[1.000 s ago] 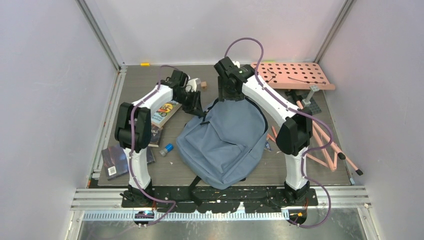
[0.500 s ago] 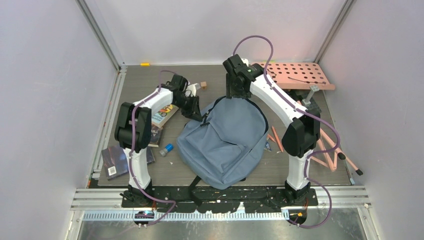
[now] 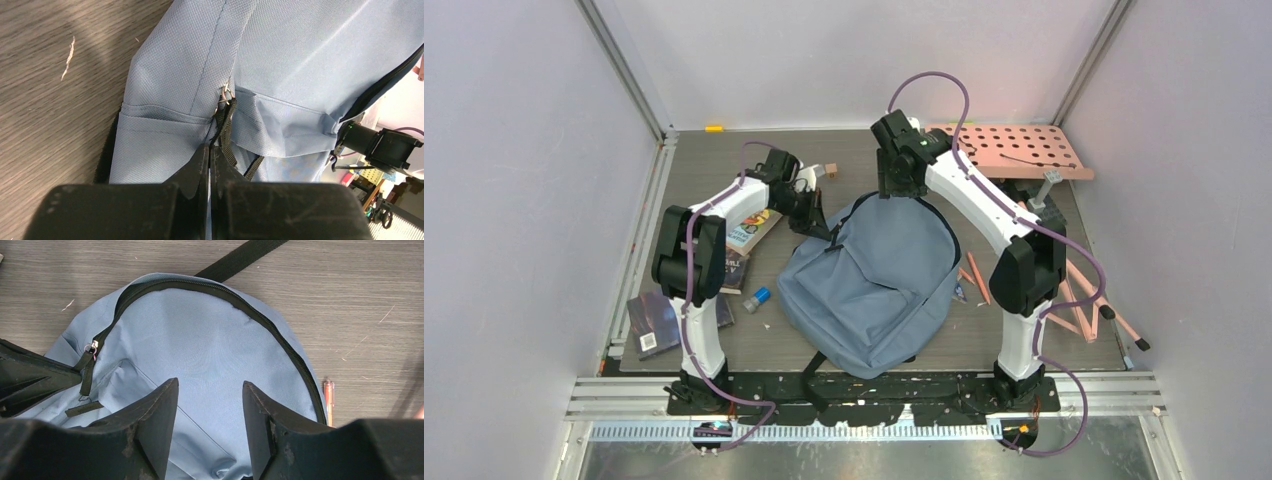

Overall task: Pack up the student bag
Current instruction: Unzip the student bag at the center of the board.

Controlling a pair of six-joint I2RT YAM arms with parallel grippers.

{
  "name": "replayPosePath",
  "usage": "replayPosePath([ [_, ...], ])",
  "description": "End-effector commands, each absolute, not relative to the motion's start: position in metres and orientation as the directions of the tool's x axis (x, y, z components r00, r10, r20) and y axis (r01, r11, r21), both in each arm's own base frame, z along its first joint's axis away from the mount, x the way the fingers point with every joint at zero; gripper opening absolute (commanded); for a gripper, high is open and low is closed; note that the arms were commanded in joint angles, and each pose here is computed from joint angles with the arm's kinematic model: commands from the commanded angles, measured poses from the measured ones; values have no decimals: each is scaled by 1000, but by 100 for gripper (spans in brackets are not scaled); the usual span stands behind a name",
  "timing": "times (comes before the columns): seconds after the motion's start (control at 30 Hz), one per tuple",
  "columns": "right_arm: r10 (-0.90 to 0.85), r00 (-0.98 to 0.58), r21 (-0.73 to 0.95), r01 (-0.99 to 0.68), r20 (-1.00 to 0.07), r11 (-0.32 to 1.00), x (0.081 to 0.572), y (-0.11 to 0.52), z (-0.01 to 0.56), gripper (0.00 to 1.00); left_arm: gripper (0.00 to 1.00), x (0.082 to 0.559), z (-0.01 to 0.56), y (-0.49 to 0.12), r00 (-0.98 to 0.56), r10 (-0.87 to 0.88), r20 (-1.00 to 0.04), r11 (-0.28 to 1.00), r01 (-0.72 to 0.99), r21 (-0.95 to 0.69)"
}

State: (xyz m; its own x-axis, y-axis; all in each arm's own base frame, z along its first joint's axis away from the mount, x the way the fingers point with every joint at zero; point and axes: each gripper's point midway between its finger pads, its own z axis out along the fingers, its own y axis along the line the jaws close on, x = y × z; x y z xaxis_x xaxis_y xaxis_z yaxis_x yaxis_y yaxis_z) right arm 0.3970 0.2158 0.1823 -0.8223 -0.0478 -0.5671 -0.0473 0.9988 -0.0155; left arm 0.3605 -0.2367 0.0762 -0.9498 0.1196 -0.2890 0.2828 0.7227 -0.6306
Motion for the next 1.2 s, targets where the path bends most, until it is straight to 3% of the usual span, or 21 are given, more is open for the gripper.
replayPosePath([
  [0.0,-44,-765,30,-82,-643,996,398,219,218,53,0,370,120,-245,-919,87,-385,673,339,-657],
  [0.23,-76,-717,147,-244,-693,959,390,245,233,51,0,372,172,-258,-924,-7,-383,606,300,-736],
  [0.37,-93,-664,218,-371,-742,903,384,265,243,56,0,373,193,-261,-926,-53,-374,586,274,-762],
  [0.63,-150,-533,251,-604,-832,757,366,291,234,59,0,370,215,-268,-965,-89,-246,562,155,-812],
  [0.77,-129,-432,220,-668,-892,711,367,299,236,59,0,369,228,-270,-976,-104,-189,545,103,-832],
  [1.17,-66,-332,212,-730,-941,650,375,316,235,57,0,360,251,-266,-991,-114,-67,481,4,-877],
])
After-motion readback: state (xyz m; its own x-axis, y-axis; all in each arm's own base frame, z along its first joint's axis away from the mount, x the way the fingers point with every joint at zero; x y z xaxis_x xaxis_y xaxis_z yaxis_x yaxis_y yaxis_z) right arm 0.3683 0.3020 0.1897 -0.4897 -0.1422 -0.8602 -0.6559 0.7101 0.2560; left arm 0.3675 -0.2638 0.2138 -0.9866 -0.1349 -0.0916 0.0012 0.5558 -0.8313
